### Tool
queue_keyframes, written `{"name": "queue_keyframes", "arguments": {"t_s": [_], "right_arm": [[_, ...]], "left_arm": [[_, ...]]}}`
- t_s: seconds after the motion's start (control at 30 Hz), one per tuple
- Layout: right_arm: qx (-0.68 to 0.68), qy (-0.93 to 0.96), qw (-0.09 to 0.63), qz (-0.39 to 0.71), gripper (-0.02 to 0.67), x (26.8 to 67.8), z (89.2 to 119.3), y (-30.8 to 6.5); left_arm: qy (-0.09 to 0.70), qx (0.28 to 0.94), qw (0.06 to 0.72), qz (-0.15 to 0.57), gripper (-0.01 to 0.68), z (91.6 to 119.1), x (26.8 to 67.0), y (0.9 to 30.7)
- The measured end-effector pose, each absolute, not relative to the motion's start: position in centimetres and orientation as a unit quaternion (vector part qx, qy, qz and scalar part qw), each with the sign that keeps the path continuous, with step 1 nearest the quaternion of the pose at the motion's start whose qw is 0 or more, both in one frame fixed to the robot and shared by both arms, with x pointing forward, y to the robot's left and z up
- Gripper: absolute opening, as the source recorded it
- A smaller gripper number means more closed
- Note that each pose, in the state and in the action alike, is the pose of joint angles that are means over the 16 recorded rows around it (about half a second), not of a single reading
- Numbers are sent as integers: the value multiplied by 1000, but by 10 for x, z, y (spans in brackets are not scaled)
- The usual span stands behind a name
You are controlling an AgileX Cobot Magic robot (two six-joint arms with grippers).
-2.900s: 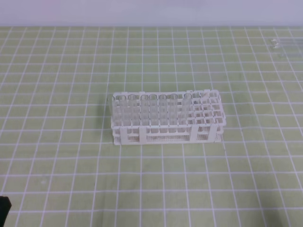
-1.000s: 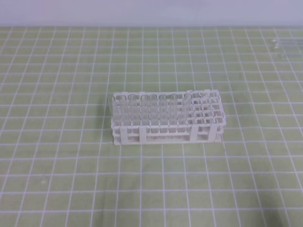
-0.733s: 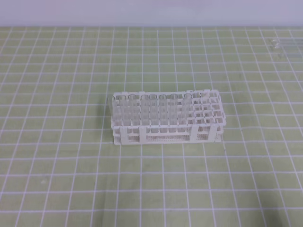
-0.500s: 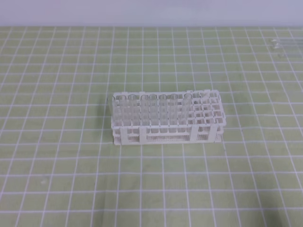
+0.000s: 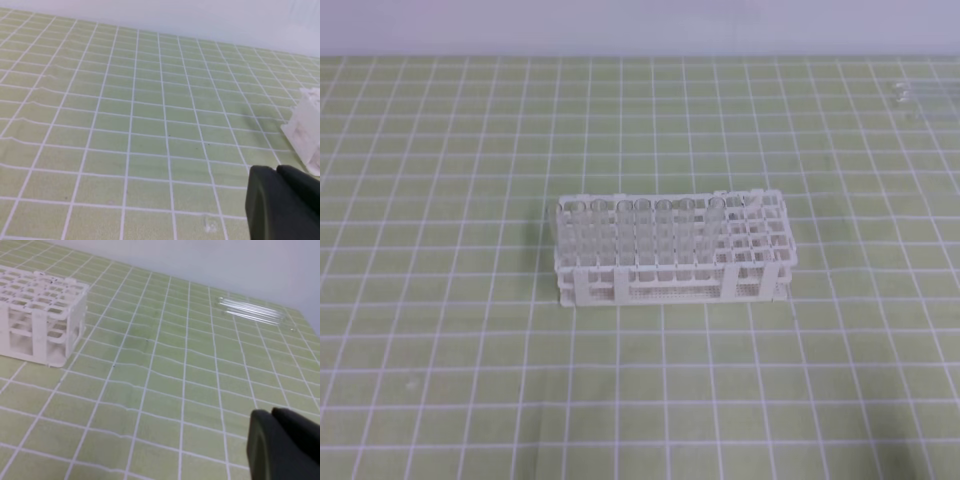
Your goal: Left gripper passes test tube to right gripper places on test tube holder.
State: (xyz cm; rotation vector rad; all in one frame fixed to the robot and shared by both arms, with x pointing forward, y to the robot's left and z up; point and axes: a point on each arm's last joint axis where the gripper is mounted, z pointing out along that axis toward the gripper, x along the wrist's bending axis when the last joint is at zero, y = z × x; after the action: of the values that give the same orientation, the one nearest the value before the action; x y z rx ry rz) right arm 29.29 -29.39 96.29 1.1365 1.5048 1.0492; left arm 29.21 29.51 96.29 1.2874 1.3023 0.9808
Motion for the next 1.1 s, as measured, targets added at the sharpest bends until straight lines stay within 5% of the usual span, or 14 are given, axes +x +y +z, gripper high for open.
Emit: {"name": "queue_keyframes", "arguments": {"t_s": [1.1], "right_arm": [[465,614,473,428,-2,293,963,-294]], "left_arm": [[540,534,508,407,0,963,292,295]]}}
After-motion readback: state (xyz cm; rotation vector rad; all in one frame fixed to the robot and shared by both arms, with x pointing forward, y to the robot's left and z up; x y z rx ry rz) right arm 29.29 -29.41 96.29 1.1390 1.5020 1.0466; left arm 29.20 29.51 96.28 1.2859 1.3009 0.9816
